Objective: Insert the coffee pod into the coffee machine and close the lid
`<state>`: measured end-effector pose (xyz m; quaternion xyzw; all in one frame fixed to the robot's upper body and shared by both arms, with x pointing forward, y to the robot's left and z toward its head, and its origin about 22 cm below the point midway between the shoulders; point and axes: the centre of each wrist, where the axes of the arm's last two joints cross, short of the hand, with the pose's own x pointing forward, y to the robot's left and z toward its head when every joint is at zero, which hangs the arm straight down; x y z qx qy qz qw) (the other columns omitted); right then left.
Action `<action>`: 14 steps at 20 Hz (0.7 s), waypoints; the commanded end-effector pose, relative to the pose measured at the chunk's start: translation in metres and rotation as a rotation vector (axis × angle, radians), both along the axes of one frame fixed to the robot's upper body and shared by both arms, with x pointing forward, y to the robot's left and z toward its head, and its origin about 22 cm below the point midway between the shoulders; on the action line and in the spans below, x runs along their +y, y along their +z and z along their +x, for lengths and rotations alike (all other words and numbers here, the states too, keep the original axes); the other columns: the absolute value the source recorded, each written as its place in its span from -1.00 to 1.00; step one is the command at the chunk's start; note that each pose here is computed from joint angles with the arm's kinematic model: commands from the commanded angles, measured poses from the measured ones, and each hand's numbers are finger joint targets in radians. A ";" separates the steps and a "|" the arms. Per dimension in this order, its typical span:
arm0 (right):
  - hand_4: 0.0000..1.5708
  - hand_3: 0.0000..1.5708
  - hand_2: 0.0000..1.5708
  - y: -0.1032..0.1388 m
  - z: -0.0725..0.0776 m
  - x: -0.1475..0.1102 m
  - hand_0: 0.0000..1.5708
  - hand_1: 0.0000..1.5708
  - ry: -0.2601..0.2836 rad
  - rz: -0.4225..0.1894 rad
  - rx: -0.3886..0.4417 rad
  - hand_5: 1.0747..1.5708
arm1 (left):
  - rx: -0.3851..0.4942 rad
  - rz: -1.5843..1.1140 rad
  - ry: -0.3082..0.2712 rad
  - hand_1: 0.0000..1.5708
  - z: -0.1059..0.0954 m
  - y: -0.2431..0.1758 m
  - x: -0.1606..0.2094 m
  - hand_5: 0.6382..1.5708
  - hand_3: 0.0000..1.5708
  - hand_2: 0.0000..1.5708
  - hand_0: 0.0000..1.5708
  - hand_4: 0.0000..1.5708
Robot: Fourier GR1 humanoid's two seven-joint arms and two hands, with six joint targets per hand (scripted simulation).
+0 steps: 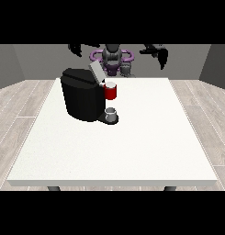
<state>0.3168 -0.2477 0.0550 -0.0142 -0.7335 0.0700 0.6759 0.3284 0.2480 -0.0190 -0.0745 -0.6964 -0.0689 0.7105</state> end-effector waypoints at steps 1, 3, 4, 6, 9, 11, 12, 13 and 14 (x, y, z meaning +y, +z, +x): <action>-1.00 -1.00 -1.00 -0.022 0.002 -0.003 -1.00 -1.00 -0.005 0.011 0.007 1.00 | -0.008 -0.038 -0.005 -1.00 -0.007 0.014 -0.007 1.00 -1.00 -1.00 -1.00 -1.00; -1.00 -1.00 -1.00 -0.004 0.016 -0.008 -1.00 -1.00 0.011 0.030 -0.013 1.00 | -0.066 -0.005 0.039 -1.00 -0.008 0.025 -0.006 1.00 -1.00 -1.00 -1.00 -1.00; -1.00 -1.00 -1.00 0.000 0.024 0.010 -1.00 -1.00 -0.003 0.035 -0.038 1.00 | -0.067 -0.017 -0.008 -1.00 -0.012 0.016 -0.015 1.00 -1.00 -1.00 -1.00 -1.00; -1.00 -1.00 -1.00 0.010 0.030 -0.005 -1.00 -1.00 0.007 0.025 0.014 1.00 | -0.041 0.015 0.012 -1.00 -0.009 0.035 -0.001 1.00 -1.00 -1.00 -1.00 -1.00; -1.00 -1.00 -1.00 0.000 0.039 -0.009 -1.00 -1.00 -0.030 0.024 -0.066 1.00 | -0.123 0.023 -0.003 -1.00 0.001 0.060 -0.008 1.00 -1.00 -1.00 -1.00 -1.00; -1.00 -1.00 -1.00 0.001 0.035 0.015 -1.00 -1.00 0.041 0.031 -0.001 1.00 | -0.049 0.004 0.055 -1.00 -0.029 0.028 0.005 1.00 -1.00 -1.00 -1.00 -1.00; -1.00 -1.00 -1.00 -0.003 0.041 0.021 -1.00 -1.00 0.015 0.031 -0.028 1.00 | -0.101 0.027 0.033 -1.00 -0.017 0.045 0.007 1.00 -1.00 -1.00 -1.00 -1.00; -1.00 -1.00 -1.00 0.001 0.038 0.014 -1.00 -1.00 0.066 0.019 -0.030 1.00 | -0.116 0.046 0.073 -1.00 -0.028 0.026 0.018 1.00 -1.00 -1.00 -1.00 -1.00; -1.00 -1.00 -1.00 0.014 0.051 0.008 -1.00 -1.00 0.046 0.005 -0.036 1.00 | -0.115 0.023 0.055 -1.00 -0.026 0.030 0.007 1.00 -1.00 -1.00 -1.00 -1.00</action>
